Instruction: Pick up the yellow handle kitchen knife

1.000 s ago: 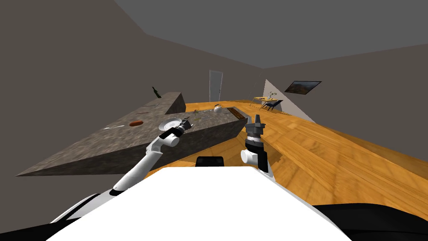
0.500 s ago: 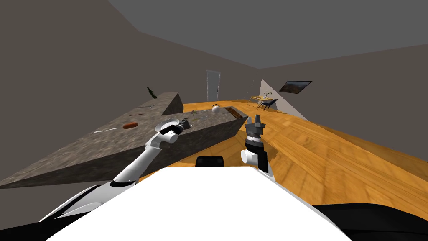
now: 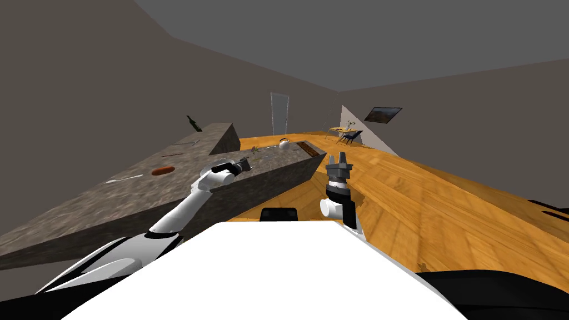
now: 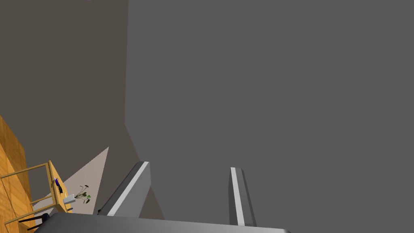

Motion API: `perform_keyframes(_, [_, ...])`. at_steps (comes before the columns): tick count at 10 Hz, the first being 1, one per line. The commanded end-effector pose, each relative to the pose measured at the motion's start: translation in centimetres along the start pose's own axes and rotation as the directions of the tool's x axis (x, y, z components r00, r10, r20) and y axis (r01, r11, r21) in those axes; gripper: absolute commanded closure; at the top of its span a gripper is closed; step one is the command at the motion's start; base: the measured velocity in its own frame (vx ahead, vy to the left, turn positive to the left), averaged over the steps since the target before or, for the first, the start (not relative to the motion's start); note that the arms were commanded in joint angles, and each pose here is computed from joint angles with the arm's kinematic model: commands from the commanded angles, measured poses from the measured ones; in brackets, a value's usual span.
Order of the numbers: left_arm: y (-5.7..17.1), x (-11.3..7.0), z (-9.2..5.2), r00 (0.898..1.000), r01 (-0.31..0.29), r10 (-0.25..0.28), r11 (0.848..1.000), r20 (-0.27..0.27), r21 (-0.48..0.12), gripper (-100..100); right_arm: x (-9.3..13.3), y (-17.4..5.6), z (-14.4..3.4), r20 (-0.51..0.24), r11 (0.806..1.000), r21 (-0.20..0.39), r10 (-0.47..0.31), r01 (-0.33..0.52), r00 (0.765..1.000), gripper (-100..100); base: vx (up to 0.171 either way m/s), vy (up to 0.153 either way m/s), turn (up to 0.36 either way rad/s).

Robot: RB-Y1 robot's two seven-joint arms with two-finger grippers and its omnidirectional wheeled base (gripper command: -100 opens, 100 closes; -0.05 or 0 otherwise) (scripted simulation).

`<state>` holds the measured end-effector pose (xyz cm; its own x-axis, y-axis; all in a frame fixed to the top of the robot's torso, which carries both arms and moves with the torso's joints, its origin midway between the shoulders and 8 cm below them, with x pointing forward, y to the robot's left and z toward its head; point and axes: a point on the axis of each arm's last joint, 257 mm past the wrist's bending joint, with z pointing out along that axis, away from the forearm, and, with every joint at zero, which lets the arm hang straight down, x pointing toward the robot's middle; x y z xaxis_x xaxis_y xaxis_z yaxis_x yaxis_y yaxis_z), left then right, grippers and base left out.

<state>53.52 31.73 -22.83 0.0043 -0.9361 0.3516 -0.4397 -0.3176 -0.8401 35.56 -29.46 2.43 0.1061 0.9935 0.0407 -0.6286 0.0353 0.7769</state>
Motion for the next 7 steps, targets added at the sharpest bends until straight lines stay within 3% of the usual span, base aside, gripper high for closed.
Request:
perform_keyframes(1, [-0.6, -1.8, 0.5, 0.999, 0.026, -0.024, 0.999, 0.039, -0.038, -100, 0.0, 0.0, 0.0, 0.000, 1.000, 0.000, 0.000, 0.000, 1.000, 0, 0.020, -0.006, -0.178])
perform_keyframes(3, [0.5, -2.6, 0.4, 0.998, 0.030, -0.025, 0.997, 0.064, -0.076, -100, 0.0, 0.0, 0.0, 0.000, 1.000, 0.000, 0.000, 0.000, 1.000, 0, 0.013, -0.001, -0.034])
perform_keyframes(6, [-0.3, -6.2, 0.6, 0.986, 0.091, -0.069, 0.986, 0.152, -0.139, -100, 0.0, 0.0, 0.0, 0.000, 1.000, 0.000, 0.000, 0.000, 1.000, 0, 0.026, -0.007, -0.153])
perform_keyframes(7, [0.7, -6.8, 0.4, 0.982, 0.098, -0.068, 0.980, 0.175, -0.172, -100, 0.0, 0.0, 0.0, 0.000, 1.000, 0.000, 0.000, 0.000, 1.000, 0, 0.032, -0.001, -0.097])
